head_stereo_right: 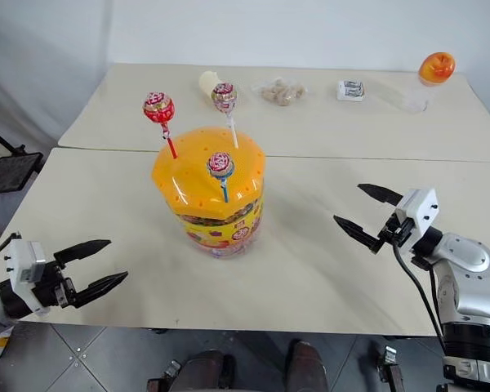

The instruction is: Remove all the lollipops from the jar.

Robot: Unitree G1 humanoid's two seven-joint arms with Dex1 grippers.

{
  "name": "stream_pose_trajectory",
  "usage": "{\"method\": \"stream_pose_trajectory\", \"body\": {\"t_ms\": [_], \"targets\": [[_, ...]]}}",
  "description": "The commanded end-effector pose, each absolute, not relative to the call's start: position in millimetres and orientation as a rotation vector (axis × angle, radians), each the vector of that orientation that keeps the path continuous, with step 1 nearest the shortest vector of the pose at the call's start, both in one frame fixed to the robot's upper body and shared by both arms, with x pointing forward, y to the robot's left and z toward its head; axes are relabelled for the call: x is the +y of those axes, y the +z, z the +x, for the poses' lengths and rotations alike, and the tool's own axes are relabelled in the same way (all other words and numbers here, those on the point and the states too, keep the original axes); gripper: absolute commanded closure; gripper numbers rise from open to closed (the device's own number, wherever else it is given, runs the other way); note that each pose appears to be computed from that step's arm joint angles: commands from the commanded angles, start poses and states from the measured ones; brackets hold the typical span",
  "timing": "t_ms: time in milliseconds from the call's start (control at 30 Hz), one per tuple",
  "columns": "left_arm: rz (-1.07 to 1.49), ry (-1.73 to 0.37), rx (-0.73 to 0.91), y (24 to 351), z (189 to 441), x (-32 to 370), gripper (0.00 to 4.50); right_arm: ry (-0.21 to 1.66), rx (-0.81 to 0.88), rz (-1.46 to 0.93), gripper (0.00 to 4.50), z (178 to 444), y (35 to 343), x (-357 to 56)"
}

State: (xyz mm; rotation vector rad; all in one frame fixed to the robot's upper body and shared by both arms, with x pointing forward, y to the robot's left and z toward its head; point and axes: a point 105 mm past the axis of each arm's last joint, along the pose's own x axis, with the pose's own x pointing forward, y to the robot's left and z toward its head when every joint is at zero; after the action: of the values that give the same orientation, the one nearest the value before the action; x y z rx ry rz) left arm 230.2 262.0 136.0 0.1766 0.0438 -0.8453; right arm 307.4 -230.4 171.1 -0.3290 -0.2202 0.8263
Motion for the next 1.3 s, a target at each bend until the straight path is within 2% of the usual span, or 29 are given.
{"method": "stream_pose_trajectory", "body": {"t_ms": [33,200,300,400,500,633,733,867,1000,1300], "targets": [[0.207,-0.882,-0.017,148.7,235.7,254.5,0.02,0.867,-0.242,-0.331,0.00,304.3,178.0,-224.4],[0.022,-0.888,-0.254,213.0,255.3,247.7,0.02,0.926,-0.337,-0.248,0.00,284.4,204.7,-216.7],[-0.005,-0.965,-0.283,239.2,255.3,246.1,0.02,0.847,-0.575,-0.132,0.00,256.1,251.5,-219.1],[-0.043,-1.026,-0.318,260.3,256.4,243.3,0.02,0.884,-0.577,-0.087,0.00,237.0,264.6,-207.0],[-0.163,-1.227,-0.373,299.4,259.9,219.6,0.02,0.970,-0.712,-0.004,0.00,199.6,296.7,-178.5],[-0.234,-1.346,-0.420,315.6,286.5,190.1,0.02,1.044,-0.754,-0.025,0.00,178.1,293.8,-144.2],[-0.189,-1.501,-0.382,314.7,286.4,162.2,0.02,1.041,-0.752,-0.010,0.00,177.7,296.1,-132.1],[-0.151,-1.578,-0.355,314.4,286.7,151.0,0.02,1.042,-0.744,-0.024,0.00,178.8,297.2,-129.4],[-0.112,-1.605,-0.320,307.4,290.9,143.5,0.90,1.076,-0.733,-0.028,0.00,178.3,299.0,-126.3],[-0.113,-1.654,-0.306,307.1,289.0,135.3,3.75,1.139,-0.689,-0.003,0.00,178.8,298.8,-123.7]]}}
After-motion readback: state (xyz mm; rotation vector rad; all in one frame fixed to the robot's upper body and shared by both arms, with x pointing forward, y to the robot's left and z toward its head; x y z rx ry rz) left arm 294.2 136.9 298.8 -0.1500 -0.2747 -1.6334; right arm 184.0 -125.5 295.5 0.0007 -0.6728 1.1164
